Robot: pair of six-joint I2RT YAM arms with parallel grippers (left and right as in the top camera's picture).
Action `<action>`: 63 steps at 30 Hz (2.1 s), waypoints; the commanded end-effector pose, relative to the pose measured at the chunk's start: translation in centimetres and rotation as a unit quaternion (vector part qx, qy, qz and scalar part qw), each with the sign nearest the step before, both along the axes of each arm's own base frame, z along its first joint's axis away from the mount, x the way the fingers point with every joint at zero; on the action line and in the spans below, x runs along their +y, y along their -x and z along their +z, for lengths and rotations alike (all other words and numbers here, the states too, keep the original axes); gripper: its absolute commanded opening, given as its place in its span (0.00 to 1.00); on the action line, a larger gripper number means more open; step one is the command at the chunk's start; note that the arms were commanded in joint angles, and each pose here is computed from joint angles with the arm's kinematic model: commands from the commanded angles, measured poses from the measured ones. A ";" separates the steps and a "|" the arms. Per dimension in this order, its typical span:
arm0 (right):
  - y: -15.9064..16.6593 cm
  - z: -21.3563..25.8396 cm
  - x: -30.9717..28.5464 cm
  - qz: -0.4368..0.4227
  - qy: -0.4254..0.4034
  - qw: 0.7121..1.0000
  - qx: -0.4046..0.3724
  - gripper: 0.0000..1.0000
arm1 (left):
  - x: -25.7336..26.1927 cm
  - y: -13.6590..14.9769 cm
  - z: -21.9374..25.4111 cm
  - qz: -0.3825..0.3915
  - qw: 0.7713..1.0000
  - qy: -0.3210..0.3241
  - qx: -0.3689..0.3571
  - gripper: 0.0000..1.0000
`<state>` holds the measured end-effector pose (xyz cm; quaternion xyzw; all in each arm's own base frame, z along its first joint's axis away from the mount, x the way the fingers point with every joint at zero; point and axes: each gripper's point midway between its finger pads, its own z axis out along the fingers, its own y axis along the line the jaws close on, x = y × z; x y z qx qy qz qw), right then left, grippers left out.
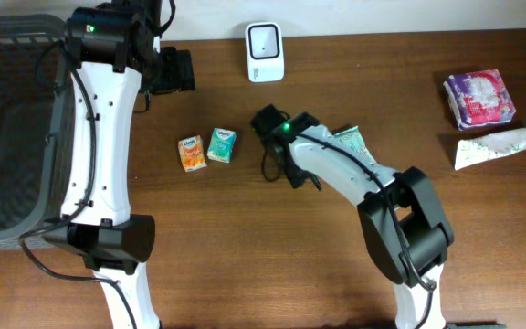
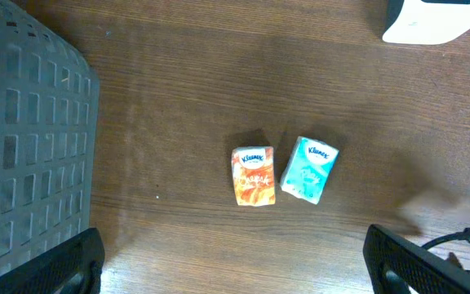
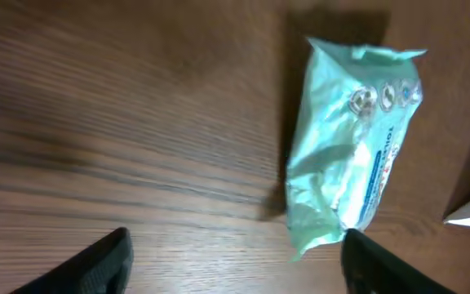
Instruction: Scan the item barcode
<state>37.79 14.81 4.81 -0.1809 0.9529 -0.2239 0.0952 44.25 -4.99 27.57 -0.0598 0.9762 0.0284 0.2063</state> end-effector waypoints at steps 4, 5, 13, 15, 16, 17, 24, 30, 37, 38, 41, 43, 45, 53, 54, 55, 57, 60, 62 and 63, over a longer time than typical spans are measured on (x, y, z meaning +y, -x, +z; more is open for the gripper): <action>-3.5 2.6 -3.5 -0.084 -0.104 0.991 0.004 0.81 | 0.0 0.1 0.7 0.003 1.000 0.003 -0.010 0.99; -3.2 1.9 -3.4 -0.046 -0.178 0.981 0.060 0.78 | 0.0 0.1 0.7 0.003 1.000 0.003 -0.010 0.99; -3.1 -0.3 -7.4 -0.041 -0.273 0.956 0.099 0.65 | 0.0 0.1 0.7 0.003 1.000 0.003 -0.010 0.99; -3.0 -1.8 -7.4 -0.040 -0.273 0.956 0.095 0.64 | 0.0 0.1 0.7 0.003 1.000 0.003 -0.010 0.99; -2.8 -2.5 -7.5 -0.040 -0.273 0.956 0.095 0.64 | 0.0 0.0 0.7 0.003 1.000 0.003 -0.010 0.99; -2.6 -3.2 -7.5 -0.040 -0.274 0.956 0.095 0.64 | 0.0 0.1 0.7 0.003 1.000 0.003 -0.010 0.99; -6.0 -0.4 -4.5 -0.074 -0.302 0.950 0.026 0.04 | 0.0 0.0 0.7 0.003 1.000 0.003 -0.010 0.99; -17.5 13.3 4.6 -0.052 -0.442 0.865 -0.232 0.04 | 0.0 0.1 0.7 0.003 1.000 0.003 -0.010 0.99; -24.4 17.8 8.8 -0.010 -0.516 0.792 -0.326 0.04 | 0.0 0.0 0.6 0.003 1.000 0.003 -0.010 0.99; -25.3 17.3 9.2 -0.009 -0.516 0.793 -0.325 0.04 | 0.0 0.1 0.7 0.003 1.000 0.003 -0.010 0.99; -26.8 12.5 9.1 -0.030 -0.494 0.815 -0.302 0.04 | 0.0 0.1 0.7 0.003 1.000 0.003 -0.010 0.99; -26.9 9.4 9.5 -0.009 -0.472 0.834 -0.287 0.04 | 0.0 0.1 0.7 0.003 1.000 0.003 -0.010 0.99; -26.5 8.1 10.8 0.019 -0.450 0.847 -0.282 0.04 | 0.0 0.1 0.7 0.003 1.000 0.003 -0.010 0.99; -25.1 13.7 4.3 -0.031 -0.331 0.890 -0.312 0.04 | 0.0 0.1 0.7 0.003 1.000 0.003 -0.010 0.99; -24.6 15.0 1.7 -0.056 -0.311 0.895 -0.314 0.04 | 0.0 0.1 0.7 0.003 1.000 0.003 -0.010 0.99; -23.8 16.0 -1.9 -0.113 -0.289 0.896 -0.318 0.04 | 0.0 0.1 0.7 0.003 1.000 0.003 -0.010 0.99; -21.0 17.0 -10.0 -0.246 -0.248 0.883 -0.314 0.04 | 0.0 0.1 0.7 0.003 1.000 0.003 -0.010 0.99; -15.9 15.1 -20.3 -0.415 -0.209 0.846 -0.263 0.04 | 0.0 0.1 0.7 0.003 1.000 0.003 -0.010 0.99; -11.5 13.3 -27.3 -0.527 -0.171 0.802 -0.224 0.04 | 0.0 0.1 0.7 0.003 1.000 0.003 -0.010 0.99; -9.9 12.9 -29.6 -0.562 -0.161 0.782 -0.214 0.04 | 0.0 0.1 0.7 0.003 1.000 0.003 -0.010 0.99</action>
